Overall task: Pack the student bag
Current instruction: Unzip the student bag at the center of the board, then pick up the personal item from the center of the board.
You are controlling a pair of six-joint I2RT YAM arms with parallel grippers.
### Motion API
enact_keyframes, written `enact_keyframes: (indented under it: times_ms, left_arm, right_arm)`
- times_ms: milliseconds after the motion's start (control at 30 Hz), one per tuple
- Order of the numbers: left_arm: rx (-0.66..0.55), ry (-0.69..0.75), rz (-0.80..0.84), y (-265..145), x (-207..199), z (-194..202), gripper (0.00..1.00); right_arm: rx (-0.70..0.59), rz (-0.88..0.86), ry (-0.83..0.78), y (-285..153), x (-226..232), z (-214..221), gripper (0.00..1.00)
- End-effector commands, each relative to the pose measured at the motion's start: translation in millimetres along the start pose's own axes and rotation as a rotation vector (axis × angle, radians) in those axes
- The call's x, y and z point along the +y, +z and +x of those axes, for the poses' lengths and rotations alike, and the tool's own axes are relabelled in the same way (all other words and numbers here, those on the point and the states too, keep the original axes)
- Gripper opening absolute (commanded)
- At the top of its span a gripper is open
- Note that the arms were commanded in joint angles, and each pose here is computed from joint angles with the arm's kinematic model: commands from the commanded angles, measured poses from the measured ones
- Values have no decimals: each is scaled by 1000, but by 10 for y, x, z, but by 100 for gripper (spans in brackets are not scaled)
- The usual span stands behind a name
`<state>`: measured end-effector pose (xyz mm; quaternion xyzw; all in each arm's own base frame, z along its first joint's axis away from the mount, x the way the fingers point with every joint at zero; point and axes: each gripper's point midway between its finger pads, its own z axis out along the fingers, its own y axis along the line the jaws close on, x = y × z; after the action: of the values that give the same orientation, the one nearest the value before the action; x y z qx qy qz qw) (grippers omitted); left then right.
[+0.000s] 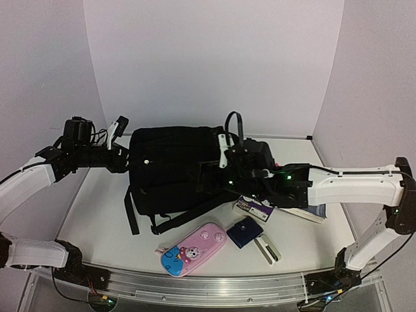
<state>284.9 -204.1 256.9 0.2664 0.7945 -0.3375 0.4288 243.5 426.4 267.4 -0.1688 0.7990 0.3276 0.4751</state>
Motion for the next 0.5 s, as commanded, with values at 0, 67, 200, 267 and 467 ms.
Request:
enact_keyframes:
  times_ms: [0, 67, 200, 267, 467]
  left_arm:
    - [-101, 54, -57, -208, -43, -252, 66]
    - [-126, 60, -75, -252, -39, -291, 71]
    - [-150, 50, -91, -294, -32, -330, 80]
    - [-156, 39, -97, -298, -19, -344, 82]
    - [-165, 11, -116, -293, 21, -379, 88]
  right_arm:
    - [15, 209, 160, -263, -815, 57, 87]
    - [43, 237, 238, -335, -1118, 155, 84]
    - [98, 284, 324, -510, -1444, 400, 81]
    - [140, 312, 359, -578, -1554, 571, 80]
    - [311, 394, 466, -739, -1845, 1259, 71]
